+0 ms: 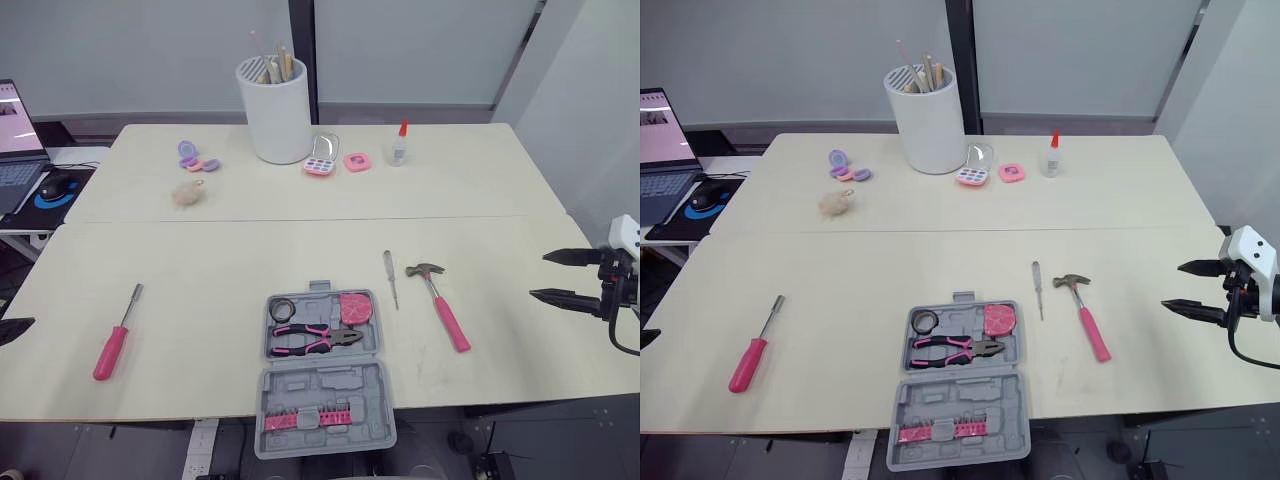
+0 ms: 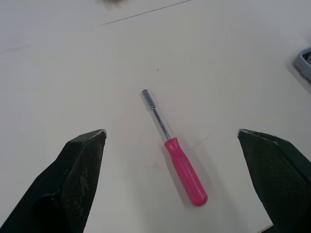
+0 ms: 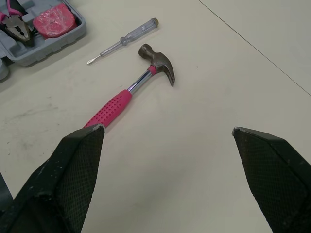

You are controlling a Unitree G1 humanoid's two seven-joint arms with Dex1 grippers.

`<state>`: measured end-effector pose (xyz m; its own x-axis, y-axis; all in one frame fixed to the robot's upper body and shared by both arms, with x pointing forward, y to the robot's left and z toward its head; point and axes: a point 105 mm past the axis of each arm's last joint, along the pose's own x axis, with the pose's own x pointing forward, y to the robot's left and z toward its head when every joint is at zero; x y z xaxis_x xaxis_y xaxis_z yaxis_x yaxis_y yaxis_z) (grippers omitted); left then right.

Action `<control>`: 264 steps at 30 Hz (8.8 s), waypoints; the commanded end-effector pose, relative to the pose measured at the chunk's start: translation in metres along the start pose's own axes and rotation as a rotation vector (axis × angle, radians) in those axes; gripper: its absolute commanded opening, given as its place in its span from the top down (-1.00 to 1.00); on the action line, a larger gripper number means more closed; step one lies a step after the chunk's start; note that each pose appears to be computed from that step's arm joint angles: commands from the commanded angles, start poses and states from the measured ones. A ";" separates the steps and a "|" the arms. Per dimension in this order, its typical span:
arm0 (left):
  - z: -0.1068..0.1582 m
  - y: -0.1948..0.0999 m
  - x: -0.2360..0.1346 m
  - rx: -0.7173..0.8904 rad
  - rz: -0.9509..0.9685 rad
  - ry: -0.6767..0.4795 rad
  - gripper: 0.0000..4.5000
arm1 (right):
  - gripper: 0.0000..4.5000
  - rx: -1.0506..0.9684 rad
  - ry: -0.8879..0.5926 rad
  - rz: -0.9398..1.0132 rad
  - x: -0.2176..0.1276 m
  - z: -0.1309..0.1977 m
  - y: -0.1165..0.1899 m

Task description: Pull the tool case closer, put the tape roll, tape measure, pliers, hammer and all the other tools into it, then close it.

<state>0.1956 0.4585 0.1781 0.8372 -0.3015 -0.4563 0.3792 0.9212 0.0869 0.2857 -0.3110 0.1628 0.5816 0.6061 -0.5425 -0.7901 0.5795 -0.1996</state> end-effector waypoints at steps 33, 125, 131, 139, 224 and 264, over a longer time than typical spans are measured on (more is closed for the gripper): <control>-0.029 -0.210 0.144 0.488 -0.472 0.123 1.00 | 0.76 -0.463 0.137 0.298 0.149 0.004 0.130; -0.005 -0.226 0.253 0.601 -0.385 -0.001 1.00 | 0.99 -0.502 -0.028 0.205 0.244 0.050 0.134; -0.010 -0.234 0.250 0.582 -0.414 0.007 1.00 | 0.99 -0.483 -0.022 0.241 0.242 0.046 0.142; -0.014 -0.237 0.250 0.577 -0.425 0.022 1.00 | 0.99 -0.477 -0.015 0.246 0.241 0.044 0.143; 0.012 0.014 0.016 -0.045 0.099 -0.069 -1.00 | -0.99 0.079 -0.095 -0.181 -0.010 -0.007 -0.019; 0.119 -0.273 0.178 0.552 -0.750 -0.408 -1.00 | 0.13 0.209 -0.255 -0.401 0.186 0.065 0.080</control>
<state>0.2877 0.1291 0.1688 0.3373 -0.9058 -0.2566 0.9192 0.2579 0.2976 0.3401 -0.1208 0.0871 0.8673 0.4110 -0.2810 -0.4605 0.8767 -0.1392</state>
